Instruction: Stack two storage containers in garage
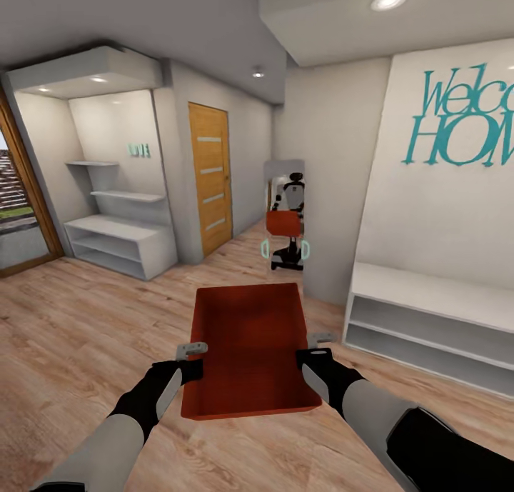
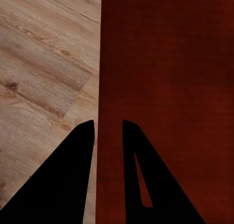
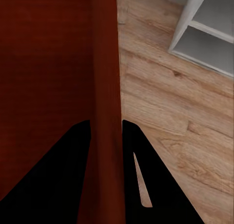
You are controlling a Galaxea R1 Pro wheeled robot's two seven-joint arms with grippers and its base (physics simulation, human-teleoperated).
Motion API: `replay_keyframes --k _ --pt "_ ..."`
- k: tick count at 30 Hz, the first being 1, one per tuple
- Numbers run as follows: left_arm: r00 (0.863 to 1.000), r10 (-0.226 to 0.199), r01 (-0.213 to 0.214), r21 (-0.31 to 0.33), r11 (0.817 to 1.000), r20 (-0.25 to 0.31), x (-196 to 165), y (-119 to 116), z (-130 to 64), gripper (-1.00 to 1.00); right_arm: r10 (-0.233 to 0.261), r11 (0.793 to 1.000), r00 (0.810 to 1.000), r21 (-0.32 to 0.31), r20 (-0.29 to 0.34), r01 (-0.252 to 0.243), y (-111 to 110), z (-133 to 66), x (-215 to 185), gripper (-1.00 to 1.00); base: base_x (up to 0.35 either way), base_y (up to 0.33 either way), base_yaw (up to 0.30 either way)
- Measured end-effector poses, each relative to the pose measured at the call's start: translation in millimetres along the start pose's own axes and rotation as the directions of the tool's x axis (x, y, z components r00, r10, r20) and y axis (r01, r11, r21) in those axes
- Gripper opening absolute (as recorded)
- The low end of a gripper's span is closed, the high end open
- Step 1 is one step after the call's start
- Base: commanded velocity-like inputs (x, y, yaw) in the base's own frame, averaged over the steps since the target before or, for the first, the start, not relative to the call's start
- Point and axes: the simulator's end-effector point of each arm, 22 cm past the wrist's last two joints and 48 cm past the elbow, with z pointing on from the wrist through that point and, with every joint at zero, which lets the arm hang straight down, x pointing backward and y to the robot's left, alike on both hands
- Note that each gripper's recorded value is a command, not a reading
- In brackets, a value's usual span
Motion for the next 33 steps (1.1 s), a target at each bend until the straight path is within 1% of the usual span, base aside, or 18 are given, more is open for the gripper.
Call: replay_keyframes --k 13,33 --pt "1.000 0.001 -0.001 0.000 1.000 0.000 0.2 -0.6 0.1 -1.00 0.002 1.000 1.000 -0.003 0.000 -0.002 -0.3 0.5 0.4 -1.00 0.326 0.000 0.028" --pt "1.000 0.001 -0.001 0.000 1.000 0.000 0.2 -0.5 0.1 -1.00 0.001 1.000 1.000 -0.003 0.000 -0.001 -0.2 0.5 0.4 -1.00 0.326 0.000 0.259"
